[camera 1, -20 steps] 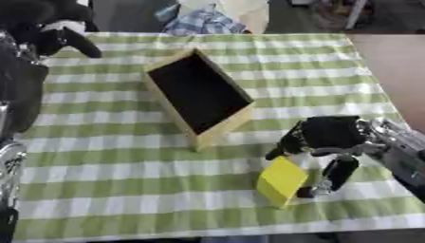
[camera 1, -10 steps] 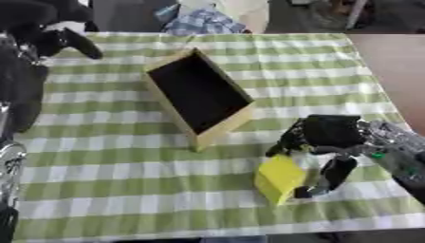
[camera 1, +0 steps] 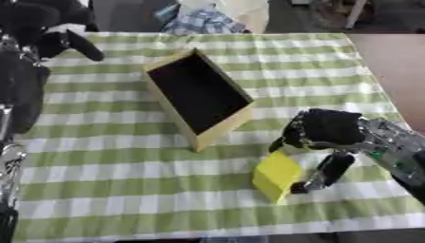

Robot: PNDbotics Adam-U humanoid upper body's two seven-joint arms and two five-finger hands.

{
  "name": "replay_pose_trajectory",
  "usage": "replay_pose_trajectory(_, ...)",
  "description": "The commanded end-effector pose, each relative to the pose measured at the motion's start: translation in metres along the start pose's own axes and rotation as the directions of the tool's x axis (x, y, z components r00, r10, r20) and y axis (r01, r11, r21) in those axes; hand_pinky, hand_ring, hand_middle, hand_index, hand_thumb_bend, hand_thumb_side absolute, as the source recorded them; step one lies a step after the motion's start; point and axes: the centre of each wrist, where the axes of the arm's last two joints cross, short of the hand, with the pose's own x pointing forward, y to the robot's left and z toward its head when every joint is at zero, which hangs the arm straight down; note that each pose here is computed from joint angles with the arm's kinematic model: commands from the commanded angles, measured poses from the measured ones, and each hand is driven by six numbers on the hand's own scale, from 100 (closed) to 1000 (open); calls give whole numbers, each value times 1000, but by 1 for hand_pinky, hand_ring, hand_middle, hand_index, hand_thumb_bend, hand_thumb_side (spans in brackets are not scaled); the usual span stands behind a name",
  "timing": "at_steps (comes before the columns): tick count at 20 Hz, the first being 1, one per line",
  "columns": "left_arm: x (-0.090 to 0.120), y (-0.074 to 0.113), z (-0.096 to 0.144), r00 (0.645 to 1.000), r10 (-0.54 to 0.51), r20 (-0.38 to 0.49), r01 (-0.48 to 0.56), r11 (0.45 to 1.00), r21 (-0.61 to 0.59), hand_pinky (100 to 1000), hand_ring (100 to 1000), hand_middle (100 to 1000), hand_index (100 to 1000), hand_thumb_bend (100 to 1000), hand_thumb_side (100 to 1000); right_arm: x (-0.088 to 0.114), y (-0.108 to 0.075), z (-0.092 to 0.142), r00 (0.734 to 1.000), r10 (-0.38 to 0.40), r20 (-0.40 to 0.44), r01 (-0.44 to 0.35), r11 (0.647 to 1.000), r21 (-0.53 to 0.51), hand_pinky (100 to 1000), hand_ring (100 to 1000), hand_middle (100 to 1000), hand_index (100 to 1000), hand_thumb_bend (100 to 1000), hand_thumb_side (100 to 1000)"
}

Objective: Pick up objects on the table and place them in the box.

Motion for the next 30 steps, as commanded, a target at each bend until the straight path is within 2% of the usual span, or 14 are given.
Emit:
replay_pose_trajectory(1, 5, 5, -2, 1000, -25, 11, 25, 1000, -19, 600, 796, 744, 782, 100, 602, -6, -9, 6, 999, 27, -17, -27, 1000, -8, 100, 286, 266, 749, 350, 576)
replay_pose_trajectory(3, 5, 5, -2, 1000, -25, 12, 26, 1000, -18, 600, 796, 744, 782, 100, 601, -6, -8, 6, 1000, 21, -18, -21, 1000, -8, 121, 290, 270, 753, 304, 539)
replay_pose_trajectory(5, 5, 5, -2, 1000, -25, 10, 25, 999, -22, 599, 796, 744, 782, 100, 602, -6, -6, 7, 1000, 12, -21, -13, 1000, -5, 145, 295, 274, 754, 216, 442)
replay_pose_trajectory(9, 5, 5, -2, 1000, -22, 8, 23, 999, -31, 599, 797, 744, 782, 100, 603, -6, -4, 8, 999, -4, -34, 4, 1000, -4, 165, 285, 268, 707, 223, 405)
replay_pose_trajectory(11, 5, 4, -2, 1000, -21, 7, 21, 999, -33, 599, 797, 743, 782, 100, 603, -6, -6, 8, 999, -2, -36, 1, 1000, -11, 170, 264, 250, 661, 280, 438)
replay_pose_trajectory(14, 5, 5, -2, 1000, -21, 4, 21, 999, -39, 599, 797, 744, 782, 100, 605, -7, -9, 9, 999, 8, -50, -10, 999, -40, 100, 236, 216, 573, 363, 505)
replay_pose_trajectory(16, 5, 5, -2, 1000, -22, 3, 22, 999, -40, 599, 798, 744, 782, 100, 605, -8, -11, 10, 998, 19, -60, -22, 998, -55, 100, 226, 201, 551, 444, 551)
replay_pose_trajectory(18, 5, 5, -2, 1000, -21, 4, 21, 999, -43, 599, 798, 744, 782, 100, 607, -8, -12, 11, 997, 30, -69, -34, 997, -65, 100, 224, 194, 552, 477, 576)
replay_pose_trajectory(19, 5, 5, -2, 1000, -21, 5, 21, 999, -45, 599, 798, 744, 782, 100, 607, -9, -12, 12, 997, 33, -73, -38, 997, -67, 100, 220, 188, 540, 471, 584)
replay_pose_trajectory(20, 5, 5, -2, 1000, -22, 5, 23, 999, -46, 599, 798, 745, 782, 100, 608, -10, -12, 14, 996, 35, -81, -41, 997, -68, 100, 212, 177, 493, 410, 564)
replay_pose_trajectory(22, 5, 5, -2, 1000, -24, 3, 24, 999, -47, 599, 798, 745, 783, 100, 608, -13, -12, 18, 994, 29, -102, -37, 996, -77, 100, 200, 173, 478, 369, 566)
replay_pose_trajectory(30, 5, 5, -2, 1000, -22, 2, 22, 999, -44, 601, 799, 746, 784, 100, 607, -21, -23, 28, 984, -38, -175, 16, 992, -127, 100, 181, 163, 468, 362, 581)
